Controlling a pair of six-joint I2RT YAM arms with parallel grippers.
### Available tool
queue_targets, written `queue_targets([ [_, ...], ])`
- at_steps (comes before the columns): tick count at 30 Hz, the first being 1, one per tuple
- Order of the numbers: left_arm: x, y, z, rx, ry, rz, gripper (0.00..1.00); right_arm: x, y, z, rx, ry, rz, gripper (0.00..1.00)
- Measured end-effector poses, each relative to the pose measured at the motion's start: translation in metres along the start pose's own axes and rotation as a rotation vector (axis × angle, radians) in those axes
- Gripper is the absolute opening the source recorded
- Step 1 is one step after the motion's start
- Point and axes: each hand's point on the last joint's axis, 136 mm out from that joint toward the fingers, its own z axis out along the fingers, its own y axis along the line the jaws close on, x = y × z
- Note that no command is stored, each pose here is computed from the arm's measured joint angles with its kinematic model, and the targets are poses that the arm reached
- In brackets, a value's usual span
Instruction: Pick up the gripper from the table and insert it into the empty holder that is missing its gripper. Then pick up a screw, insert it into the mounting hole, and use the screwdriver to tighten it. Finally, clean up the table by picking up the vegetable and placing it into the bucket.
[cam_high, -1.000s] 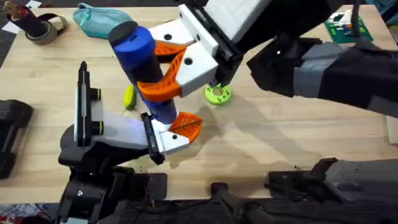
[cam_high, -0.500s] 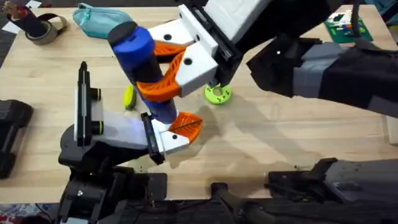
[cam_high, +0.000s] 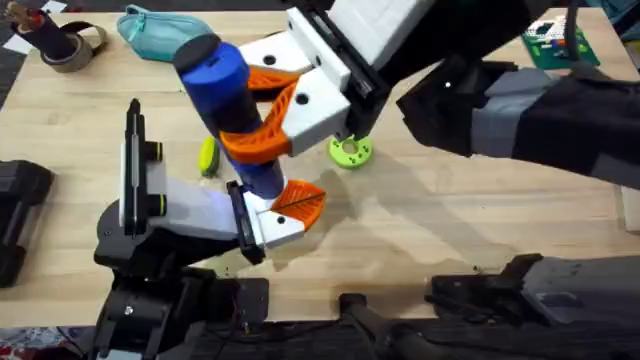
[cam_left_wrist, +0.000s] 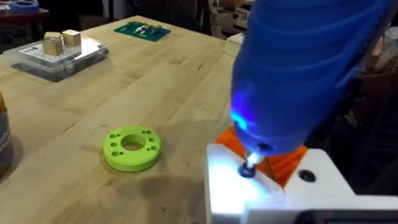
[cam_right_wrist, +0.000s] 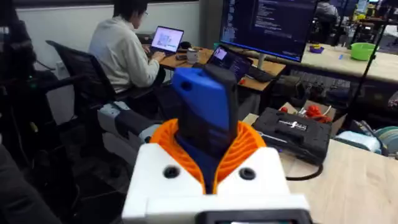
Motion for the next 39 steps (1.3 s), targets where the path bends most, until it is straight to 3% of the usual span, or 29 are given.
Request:
queue_targets([
  [39, 0.0013, -0.0022, 0.0001, 0.014, 0.005, -0.019, 0.015, 0.0043, 0.0009, -0.0014, 0.01, 0.004, 0.031, 0.042],
])
